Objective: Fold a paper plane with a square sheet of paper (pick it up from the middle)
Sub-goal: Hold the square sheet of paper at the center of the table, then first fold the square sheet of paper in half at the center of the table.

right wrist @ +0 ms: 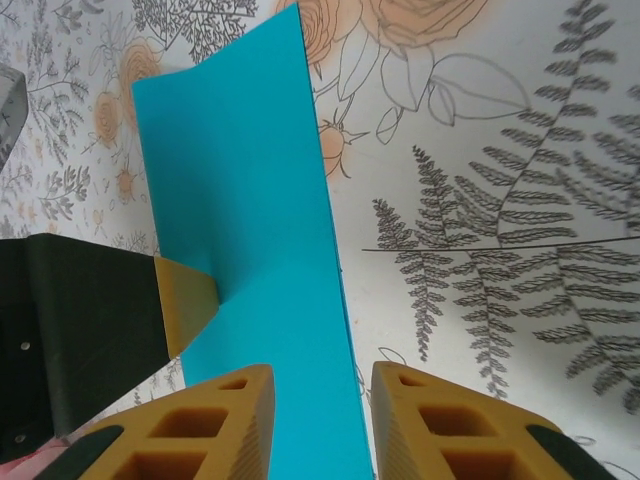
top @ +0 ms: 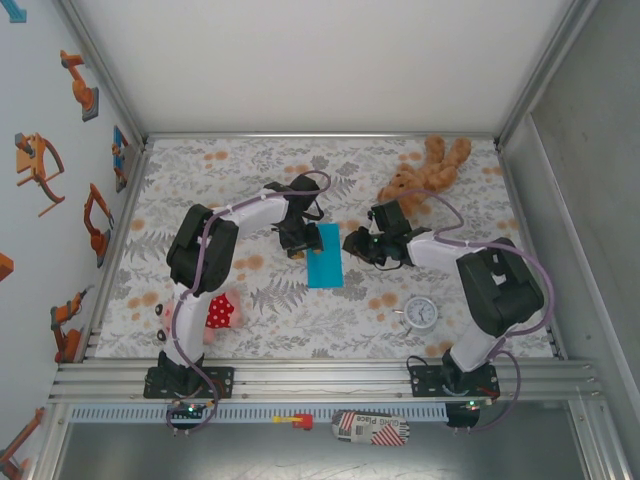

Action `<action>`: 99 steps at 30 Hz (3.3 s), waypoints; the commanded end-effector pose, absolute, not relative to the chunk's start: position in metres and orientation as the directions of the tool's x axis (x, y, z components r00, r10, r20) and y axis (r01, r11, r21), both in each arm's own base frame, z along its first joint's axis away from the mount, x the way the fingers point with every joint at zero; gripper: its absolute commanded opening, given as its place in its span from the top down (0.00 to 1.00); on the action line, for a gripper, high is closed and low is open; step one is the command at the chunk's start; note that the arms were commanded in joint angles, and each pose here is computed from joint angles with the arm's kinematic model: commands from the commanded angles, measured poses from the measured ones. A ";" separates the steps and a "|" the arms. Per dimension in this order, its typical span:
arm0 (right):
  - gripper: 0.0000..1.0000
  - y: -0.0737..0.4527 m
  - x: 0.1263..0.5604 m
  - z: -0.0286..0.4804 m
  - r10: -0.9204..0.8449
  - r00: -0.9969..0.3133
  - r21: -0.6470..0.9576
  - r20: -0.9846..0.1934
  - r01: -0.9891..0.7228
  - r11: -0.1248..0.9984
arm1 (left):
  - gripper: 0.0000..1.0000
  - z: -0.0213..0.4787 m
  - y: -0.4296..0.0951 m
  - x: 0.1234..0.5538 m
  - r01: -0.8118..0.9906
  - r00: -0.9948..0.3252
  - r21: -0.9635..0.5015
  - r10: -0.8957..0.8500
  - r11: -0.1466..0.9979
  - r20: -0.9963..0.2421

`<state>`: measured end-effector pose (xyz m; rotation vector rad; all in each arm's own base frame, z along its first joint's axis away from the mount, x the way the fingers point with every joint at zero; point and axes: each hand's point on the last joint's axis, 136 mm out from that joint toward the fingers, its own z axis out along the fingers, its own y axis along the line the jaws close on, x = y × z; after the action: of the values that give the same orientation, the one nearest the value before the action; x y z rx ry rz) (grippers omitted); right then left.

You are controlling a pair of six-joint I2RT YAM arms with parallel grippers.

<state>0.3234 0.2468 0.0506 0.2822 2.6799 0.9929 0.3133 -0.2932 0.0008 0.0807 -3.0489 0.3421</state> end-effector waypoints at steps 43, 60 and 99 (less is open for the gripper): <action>1.00 0.250 0.289 -0.044 0.142 -0.989 0.517 0.038 0.141 0.844 | 0.51 0.011 -0.290 0.306 -0.017 -0.999 -0.164 -0.011 0.986 0.037; 1.00 0.241 0.284 -0.058 0.138 -0.987 0.444 0.088 0.163 0.881 | 0.80 0.091 -0.332 0.318 0.046 -0.991 -0.530 -0.027 0.847 -0.129; 1.00 0.196 0.248 -0.095 0.119 -0.978 0.223 0.171 0.156 0.962 | 0.97 -0.011 -0.256 0.290 -0.033 -0.991 -0.447 0.029 0.894 0.131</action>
<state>0.3221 0.2868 0.0053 0.0538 2.8627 1.0842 0.3056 -0.3019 0.0109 -0.0450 -2.9297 0.9090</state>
